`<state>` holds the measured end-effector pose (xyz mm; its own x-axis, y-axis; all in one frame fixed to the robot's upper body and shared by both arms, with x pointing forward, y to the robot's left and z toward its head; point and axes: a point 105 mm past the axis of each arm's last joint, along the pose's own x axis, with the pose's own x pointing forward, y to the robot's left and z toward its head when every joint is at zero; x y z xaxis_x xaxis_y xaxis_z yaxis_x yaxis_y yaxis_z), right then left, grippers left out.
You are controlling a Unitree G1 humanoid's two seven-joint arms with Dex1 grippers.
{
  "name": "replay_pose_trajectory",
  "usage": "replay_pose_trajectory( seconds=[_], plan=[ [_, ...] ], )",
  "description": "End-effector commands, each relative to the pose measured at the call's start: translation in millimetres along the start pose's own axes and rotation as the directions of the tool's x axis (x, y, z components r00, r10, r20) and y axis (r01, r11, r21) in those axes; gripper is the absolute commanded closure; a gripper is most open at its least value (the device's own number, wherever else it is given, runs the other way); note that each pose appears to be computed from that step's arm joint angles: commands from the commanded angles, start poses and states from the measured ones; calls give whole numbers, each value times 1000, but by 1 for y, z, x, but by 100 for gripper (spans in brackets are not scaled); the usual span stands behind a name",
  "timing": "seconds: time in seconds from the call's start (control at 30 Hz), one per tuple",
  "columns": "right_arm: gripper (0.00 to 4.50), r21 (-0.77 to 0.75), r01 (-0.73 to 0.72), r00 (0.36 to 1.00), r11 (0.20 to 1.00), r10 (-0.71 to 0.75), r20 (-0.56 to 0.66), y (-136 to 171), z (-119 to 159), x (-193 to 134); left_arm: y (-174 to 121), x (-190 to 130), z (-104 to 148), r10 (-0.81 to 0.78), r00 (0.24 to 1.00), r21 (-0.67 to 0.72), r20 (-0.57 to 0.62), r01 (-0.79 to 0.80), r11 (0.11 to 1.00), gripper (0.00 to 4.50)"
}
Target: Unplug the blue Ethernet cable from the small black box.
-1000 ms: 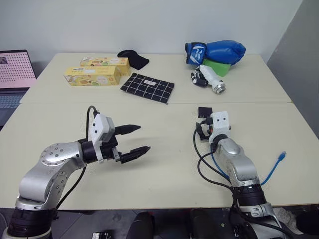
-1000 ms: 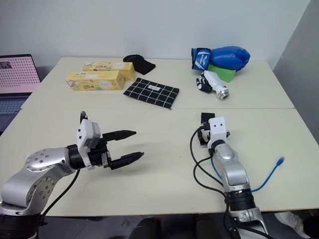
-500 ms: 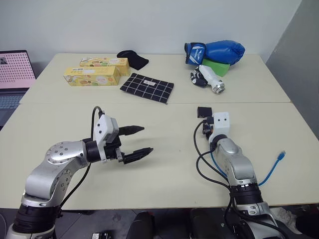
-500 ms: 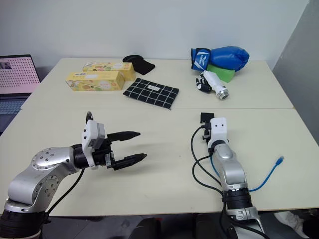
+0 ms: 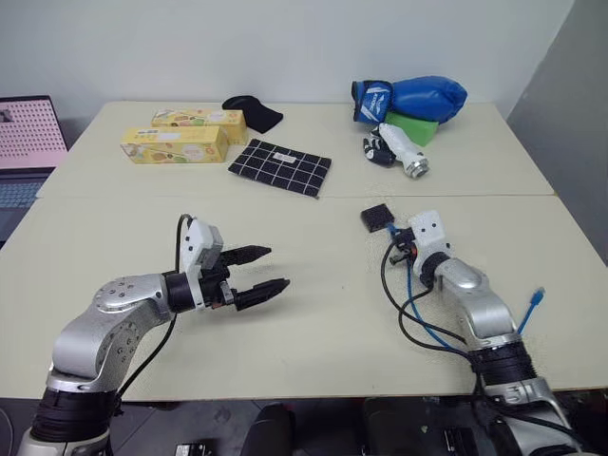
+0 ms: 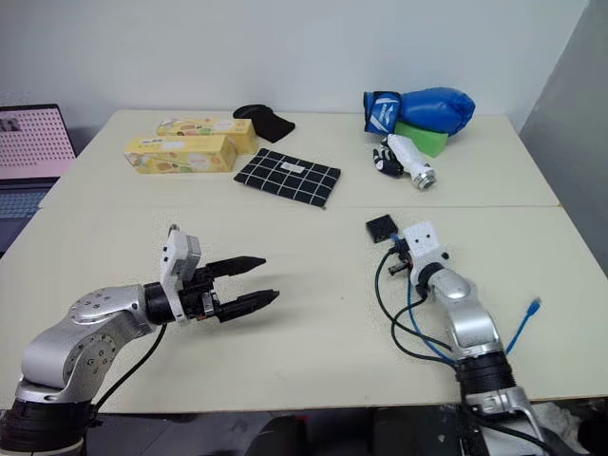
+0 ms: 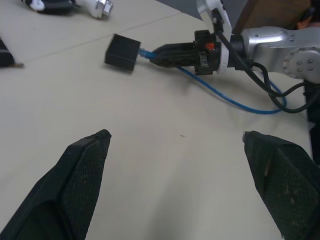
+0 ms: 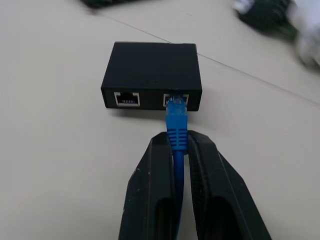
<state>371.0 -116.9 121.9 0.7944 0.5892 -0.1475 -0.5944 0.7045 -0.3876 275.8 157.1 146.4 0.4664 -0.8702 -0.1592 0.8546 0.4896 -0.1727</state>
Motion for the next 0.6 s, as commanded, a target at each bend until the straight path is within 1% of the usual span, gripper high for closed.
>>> replay_pose_trajectory(
  seconds=[0.03, 0.07, 0.13, 0.2, 0.27, 0.3, 0.37, 0.5, 0.6],
  plan=[
    [437, -375, -272, 928, 886, 345, 142, 32, 47, -12, -8, -5, 16, -51, 997, -90, 66, 57, 994, 0],
    [437, -444, -318, 903, 837, 410, 126, 38, 48, -16, -12, -5, 18, -71, 995, -116, 76, 80, 990, 0],
    [437, -525, -359, 860, 772, 492, 135, 46, 57, -20, -19, -5, 18, -108, 991, -149, 75, 118, 982, 0],
    [438, -600, -366, 826, 711, 545, 142, 51, 65, -23, -24, -5, 19, -125, 988, -185, 86, 140, 973, 0],
    [438, -698, -362, 793, 618, 598, 117, 56, 67, -26, -30, -6, 19, -146, 985, -209, 87, 162, 965, 0],
    [438, -724, -359, 781, 589, 614, 111, 57, 68, -27, -32, -6, 18, -153, 985, -213, 83, 167, 963, 0],
    [438, -747, -353, 759, 564, 639, 124, 59, 75, -28, -34, -6, 18, -152, 984, -222, 91, 169, 960, 0],
    [438, -756, -334, 719, 563, 671, 182, 65, 94, -31, -31, -6, 22, -116, 984, -242, 137, 147, 959, 0],
    [439, -758, -338, 693, 558, 693, 201, 71, 103, -34, -31, -7, 23, -108, 984, -253, 144, 142, 957, 0]
  ],
)
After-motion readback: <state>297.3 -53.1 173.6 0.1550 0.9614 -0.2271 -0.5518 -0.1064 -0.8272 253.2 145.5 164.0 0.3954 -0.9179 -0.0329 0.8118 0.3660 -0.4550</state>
